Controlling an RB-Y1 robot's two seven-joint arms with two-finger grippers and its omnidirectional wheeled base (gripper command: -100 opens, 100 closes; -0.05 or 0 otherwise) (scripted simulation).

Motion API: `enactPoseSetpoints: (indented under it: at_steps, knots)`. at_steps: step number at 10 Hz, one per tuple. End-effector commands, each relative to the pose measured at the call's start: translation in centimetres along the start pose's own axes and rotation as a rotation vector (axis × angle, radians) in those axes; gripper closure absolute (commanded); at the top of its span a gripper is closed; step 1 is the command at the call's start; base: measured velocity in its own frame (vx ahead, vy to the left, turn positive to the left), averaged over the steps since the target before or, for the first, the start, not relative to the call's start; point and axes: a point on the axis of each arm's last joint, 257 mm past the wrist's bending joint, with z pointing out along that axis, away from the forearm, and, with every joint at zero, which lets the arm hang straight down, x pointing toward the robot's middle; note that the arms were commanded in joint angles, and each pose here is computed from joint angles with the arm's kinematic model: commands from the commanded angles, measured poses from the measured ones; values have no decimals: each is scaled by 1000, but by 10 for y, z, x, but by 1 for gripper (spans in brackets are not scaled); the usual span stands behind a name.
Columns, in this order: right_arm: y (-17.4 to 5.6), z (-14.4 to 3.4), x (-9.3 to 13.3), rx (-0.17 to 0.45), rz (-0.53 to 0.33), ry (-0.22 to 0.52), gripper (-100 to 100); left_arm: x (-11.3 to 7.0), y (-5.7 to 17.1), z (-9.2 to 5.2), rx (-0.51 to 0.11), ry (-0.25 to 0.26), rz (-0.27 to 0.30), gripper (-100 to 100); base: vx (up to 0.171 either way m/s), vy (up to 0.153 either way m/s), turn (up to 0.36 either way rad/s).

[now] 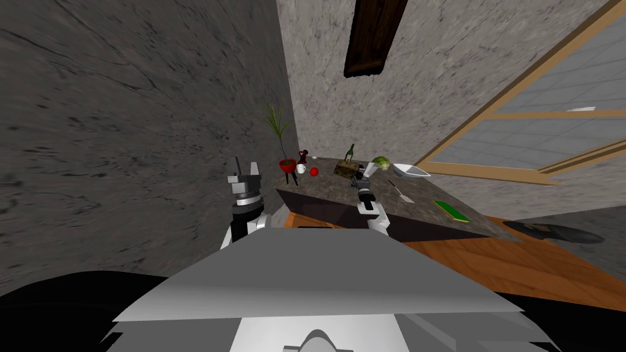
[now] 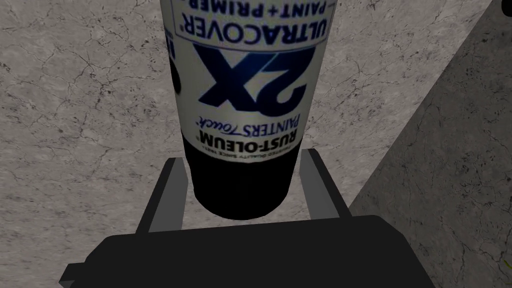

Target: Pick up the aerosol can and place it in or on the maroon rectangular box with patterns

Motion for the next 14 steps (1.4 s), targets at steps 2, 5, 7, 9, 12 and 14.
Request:
enactPoseSetpoints:
  at_steps: [2, 5, 7, 9, 12, 14]
  knots:
    - [-3, -8, 13, 16, 34, 31, 100, 0, 0, 0, 0, 0, 0, 0, -237, 68, -29]
    - [-11, -9, 15, 44, 96, 43, 100, 0, 0, 0, 0, 0, 0, 0, -260, 39, -8]
    - [-18, -7, 15, 67, 143, 48, 100, 0, 0, 0, 0, 0, 0, 0, -210, 18, 20]
    - [-30, 0, 12, 103, 212, 52, 100, 0, 0, 0, 0, 0, 0, 0, -209, -19, 101]
    - [-49, 15, 4, 148, 286, 51, 100, 0, 0, 0, 0, 0, 0, 0, -104, -38, 109]
    - [-60, 25, -2, 169, 310, 49, 100, 0, 0, 0, 0, 0, 0, 0, -25, -81, 156]
